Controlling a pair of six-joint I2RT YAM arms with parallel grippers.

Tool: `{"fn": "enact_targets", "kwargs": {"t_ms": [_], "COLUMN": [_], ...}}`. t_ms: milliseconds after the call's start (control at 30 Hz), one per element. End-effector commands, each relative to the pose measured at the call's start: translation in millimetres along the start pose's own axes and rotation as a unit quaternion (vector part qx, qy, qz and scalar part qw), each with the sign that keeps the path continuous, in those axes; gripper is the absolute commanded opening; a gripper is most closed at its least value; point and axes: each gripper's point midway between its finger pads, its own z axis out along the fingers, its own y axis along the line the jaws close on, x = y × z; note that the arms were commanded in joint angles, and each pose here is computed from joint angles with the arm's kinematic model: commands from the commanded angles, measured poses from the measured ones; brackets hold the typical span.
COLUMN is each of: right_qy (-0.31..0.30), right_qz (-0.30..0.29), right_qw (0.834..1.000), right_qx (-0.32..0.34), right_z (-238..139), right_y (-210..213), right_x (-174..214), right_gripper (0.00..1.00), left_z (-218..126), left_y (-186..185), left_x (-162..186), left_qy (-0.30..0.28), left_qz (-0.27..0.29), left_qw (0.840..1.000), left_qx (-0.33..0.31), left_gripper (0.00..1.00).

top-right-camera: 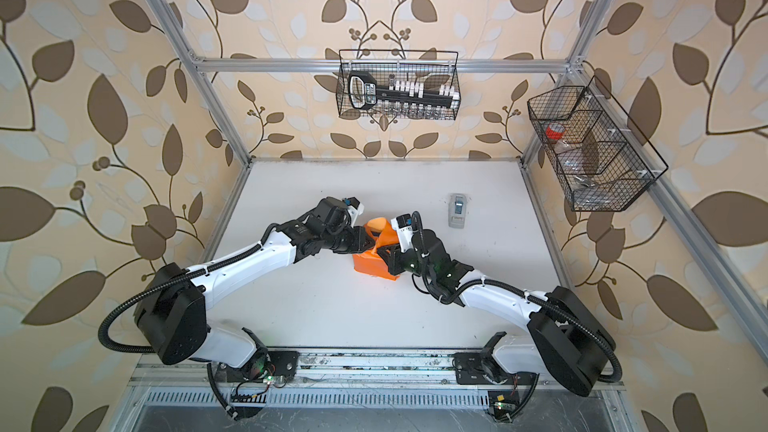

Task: Wrap the gift box in paper

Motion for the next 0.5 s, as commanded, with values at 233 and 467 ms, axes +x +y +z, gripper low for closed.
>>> {"fn": "enact_targets", "kwargs": {"t_ms": [233, 467], "right_qy": [0.017, 0.010], "right_qz": [0.011, 0.027], "right_qw": [1.000, 1.000], "right_qx": [0.005, -0.009], "right_z": [5.9, 6.9], "right_y": [-3.1, -2.0], "right_x": [12.8, 8.5], "right_gripper": [0.13, 0.12], "left_z": [-9.2, -17.5], "left_y": [-12.6, -21.7], "left_x": [25.8, 26.9], "left_qy": [0.034, 0.031], "left_qz": [-0.026, -0.037], "left_qw": [0.998, 0.997], "left_qx": [0.040, 0.062], "left_gripper": [0.22, 0.23]}}
